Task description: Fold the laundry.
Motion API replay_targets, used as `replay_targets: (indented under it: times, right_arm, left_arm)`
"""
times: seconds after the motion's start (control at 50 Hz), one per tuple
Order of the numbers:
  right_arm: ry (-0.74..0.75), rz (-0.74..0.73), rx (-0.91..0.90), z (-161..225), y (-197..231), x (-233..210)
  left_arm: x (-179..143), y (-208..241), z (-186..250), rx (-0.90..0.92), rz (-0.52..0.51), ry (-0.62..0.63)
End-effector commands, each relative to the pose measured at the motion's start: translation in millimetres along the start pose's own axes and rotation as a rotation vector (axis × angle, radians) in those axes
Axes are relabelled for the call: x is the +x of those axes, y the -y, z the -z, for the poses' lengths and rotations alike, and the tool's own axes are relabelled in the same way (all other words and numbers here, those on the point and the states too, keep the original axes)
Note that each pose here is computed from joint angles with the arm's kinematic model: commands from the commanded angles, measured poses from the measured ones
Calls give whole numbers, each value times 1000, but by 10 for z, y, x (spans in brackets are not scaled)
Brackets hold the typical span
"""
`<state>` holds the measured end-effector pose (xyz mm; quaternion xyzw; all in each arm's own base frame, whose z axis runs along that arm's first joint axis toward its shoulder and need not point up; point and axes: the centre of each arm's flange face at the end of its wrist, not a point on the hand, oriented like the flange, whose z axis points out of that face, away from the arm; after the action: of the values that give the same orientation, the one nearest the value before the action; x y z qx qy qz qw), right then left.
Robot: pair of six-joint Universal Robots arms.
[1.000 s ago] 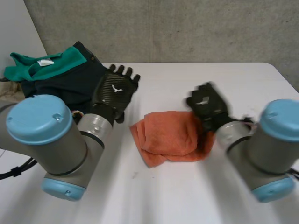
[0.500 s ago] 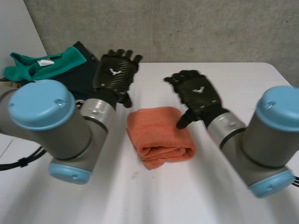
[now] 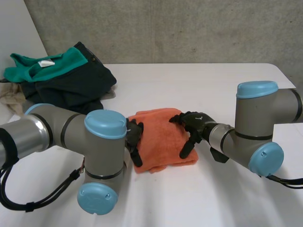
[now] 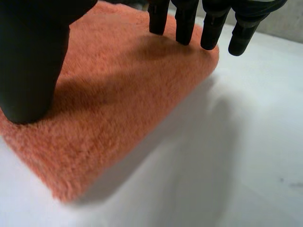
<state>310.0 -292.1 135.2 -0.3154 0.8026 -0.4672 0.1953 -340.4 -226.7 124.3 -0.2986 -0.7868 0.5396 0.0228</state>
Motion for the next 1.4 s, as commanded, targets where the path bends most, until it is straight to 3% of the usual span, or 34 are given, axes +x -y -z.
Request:
replay_targets:
  times: [0.02, 0.2, 0.3, 0.42, 0.5, 0.62, 0.82, 0.98, 1.14, 1.4]
  right_arm:
    - [-88, 157, 2, 84, 57, 57]
    - [-218, 181, 157, 440, 202, 112]
    - [-234, 73, 162, 632, 132, 152]
    - [-180, -83, 106, 662, -113, 95]
    - [-110, -128, 107, 644, -162, 23]
    - [-49, -208, 101, 447, -306, -8]
    - [-11, -170, 92, 166, -431, -172]
    - [-62, -154, 146, 9, -375, -97]
    - [-173, -136, 335, -70, 35, 136]
    - [-510, -164, 462, -318, 359, 1961]
  left_arm:
    - [11, -5, 24, -12, -4, -33]
    - [-261, 696, 260, 201, 56, -43]
    - [-358, 966, 314, 300, 65, -122]
    - [-301, 1187, 346, 404, 33, -388]
    - [-254, 1242, 389, 433, 18, -497]
    - [-269, 1269, 378, 442, 17, -495]
    - [-222, 1271, 385, 444, 16, -504]
    - [-197, 1266, 388, 445, 13, -508]
    - [-212, 1318, 402, 463, 11, -504]
    - [-234, 1438, 440, 503, 9, -499]
